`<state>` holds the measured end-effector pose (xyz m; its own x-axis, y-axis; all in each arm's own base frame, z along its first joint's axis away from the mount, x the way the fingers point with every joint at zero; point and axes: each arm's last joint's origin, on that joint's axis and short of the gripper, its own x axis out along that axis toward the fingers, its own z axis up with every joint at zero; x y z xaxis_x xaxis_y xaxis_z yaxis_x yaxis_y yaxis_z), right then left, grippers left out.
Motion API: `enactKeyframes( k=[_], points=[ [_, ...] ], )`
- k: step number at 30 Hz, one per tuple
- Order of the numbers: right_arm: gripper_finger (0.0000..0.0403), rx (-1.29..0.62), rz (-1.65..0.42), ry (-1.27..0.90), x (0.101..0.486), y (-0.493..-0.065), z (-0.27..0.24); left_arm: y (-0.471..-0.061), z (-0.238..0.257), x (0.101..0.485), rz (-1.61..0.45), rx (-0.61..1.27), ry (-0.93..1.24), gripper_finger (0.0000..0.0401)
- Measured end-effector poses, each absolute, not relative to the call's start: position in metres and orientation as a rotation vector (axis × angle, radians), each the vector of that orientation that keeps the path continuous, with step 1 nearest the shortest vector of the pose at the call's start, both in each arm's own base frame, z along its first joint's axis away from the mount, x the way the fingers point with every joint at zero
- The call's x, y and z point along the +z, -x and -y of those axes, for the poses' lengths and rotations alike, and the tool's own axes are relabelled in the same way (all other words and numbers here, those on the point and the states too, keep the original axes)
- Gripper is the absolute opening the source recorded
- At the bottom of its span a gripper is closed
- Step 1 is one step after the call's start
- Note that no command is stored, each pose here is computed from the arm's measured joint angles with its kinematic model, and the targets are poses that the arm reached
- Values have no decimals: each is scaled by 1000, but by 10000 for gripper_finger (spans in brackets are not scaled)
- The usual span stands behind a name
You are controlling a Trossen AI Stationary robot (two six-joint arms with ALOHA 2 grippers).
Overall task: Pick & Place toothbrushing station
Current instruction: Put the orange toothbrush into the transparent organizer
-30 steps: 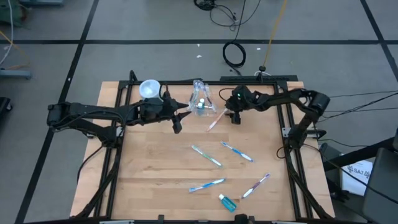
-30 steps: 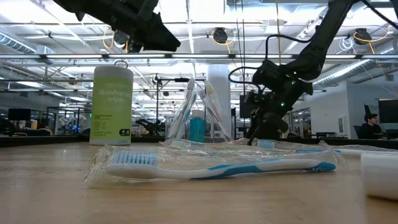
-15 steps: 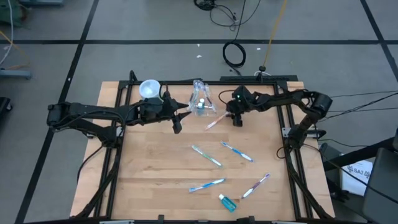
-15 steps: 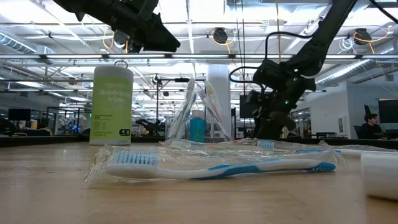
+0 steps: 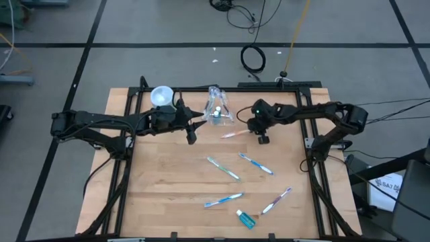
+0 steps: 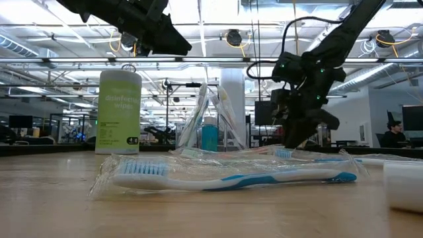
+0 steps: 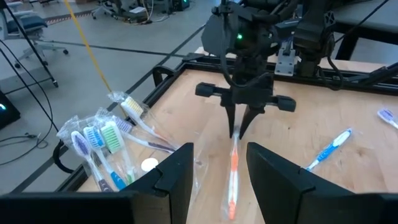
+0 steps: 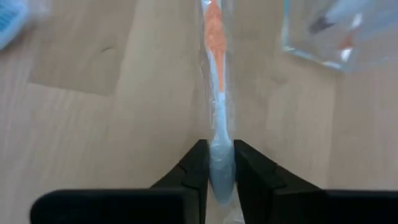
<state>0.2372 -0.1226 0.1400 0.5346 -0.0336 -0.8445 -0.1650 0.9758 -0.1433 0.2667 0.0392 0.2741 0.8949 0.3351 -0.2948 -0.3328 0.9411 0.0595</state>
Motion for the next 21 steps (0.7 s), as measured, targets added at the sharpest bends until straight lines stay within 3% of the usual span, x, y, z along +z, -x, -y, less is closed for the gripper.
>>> enactKeyframes(
  k=[9,14,21],
  points=[
    [67,37,-1111,378,142,-245,96,-267,-39,274,-303,334,26,157],
    [44,96,-1072,549,150,-254,69,-267,-37,274,-290,291,100,157],
    [47,75,-1016,790,165,-261,35,-269,-36,273,-277,272,217,157]
  ],
)
